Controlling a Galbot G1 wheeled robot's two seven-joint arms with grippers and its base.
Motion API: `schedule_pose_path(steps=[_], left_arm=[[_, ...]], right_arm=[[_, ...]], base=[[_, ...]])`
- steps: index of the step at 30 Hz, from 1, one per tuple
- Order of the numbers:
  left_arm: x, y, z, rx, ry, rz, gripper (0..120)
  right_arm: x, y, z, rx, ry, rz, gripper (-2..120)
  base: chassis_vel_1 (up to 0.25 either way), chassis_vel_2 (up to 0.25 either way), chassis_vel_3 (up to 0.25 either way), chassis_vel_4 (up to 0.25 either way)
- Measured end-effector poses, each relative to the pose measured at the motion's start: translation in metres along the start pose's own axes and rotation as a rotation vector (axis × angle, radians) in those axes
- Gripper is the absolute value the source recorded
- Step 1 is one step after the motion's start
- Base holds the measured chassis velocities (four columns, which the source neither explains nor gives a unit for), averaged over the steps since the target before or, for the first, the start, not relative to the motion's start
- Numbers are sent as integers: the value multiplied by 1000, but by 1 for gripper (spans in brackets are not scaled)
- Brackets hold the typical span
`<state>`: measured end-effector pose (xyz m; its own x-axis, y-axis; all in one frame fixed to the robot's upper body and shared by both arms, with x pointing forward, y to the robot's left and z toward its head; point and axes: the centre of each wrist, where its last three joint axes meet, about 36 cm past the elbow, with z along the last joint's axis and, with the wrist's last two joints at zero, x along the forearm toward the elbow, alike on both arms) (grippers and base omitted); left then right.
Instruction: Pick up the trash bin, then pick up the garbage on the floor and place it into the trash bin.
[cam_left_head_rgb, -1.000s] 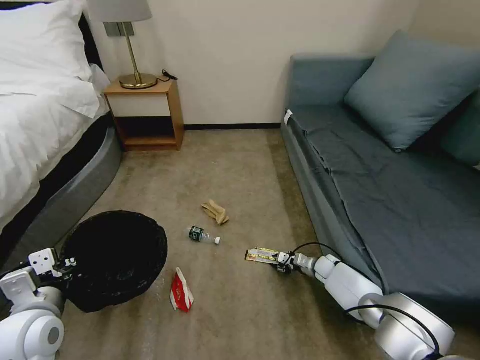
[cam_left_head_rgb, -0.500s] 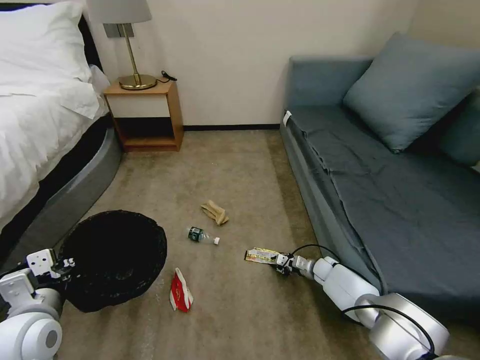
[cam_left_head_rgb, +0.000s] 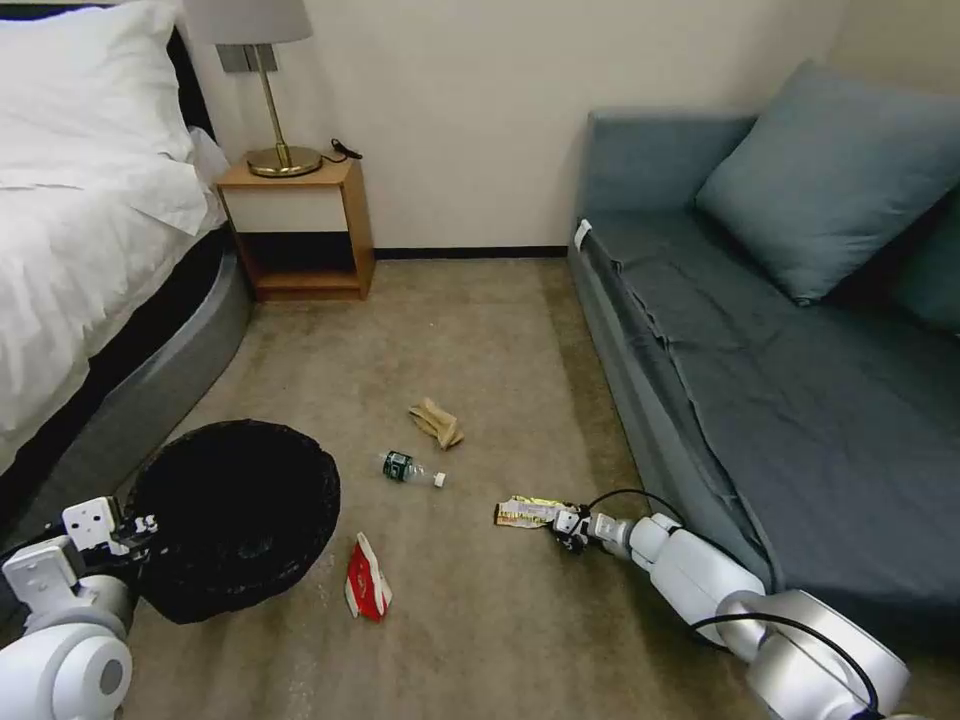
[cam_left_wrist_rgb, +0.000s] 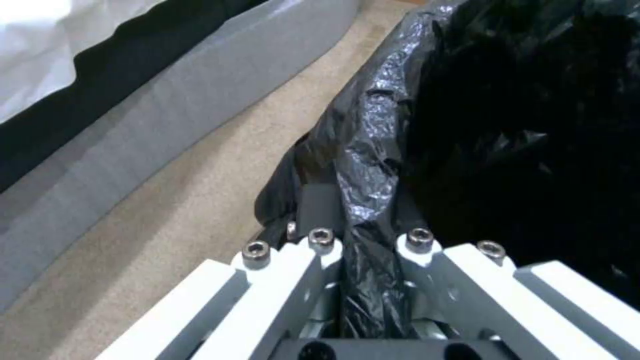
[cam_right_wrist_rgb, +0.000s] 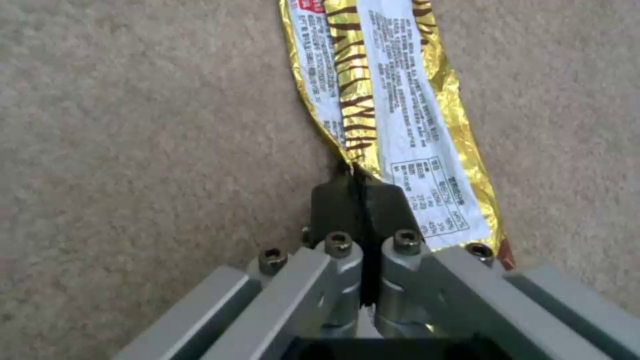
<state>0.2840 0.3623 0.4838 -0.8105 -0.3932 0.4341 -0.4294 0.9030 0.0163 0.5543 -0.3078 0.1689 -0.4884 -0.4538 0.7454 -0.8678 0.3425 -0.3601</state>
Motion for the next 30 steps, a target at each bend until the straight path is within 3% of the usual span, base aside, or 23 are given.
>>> schedule_pose_path(steps=[15, 25, 30], left_arm=[[0, -3, 0, 2, -1, 5, 4], [-6, -9, 1, 1, 4, 17, 4], [-11, -15, 5, -7, 18, 26, 4]], right_arm=[[25, -17, 3, -16, -80, 57, 0], [86, -53, 20, -21, -187, 180, 0], [116, -73, 2, -21, -321, 261, 0]], base=[[0, 0, 0, 0], [0, 0, 0, 0], [0, 0, 0, 0]])
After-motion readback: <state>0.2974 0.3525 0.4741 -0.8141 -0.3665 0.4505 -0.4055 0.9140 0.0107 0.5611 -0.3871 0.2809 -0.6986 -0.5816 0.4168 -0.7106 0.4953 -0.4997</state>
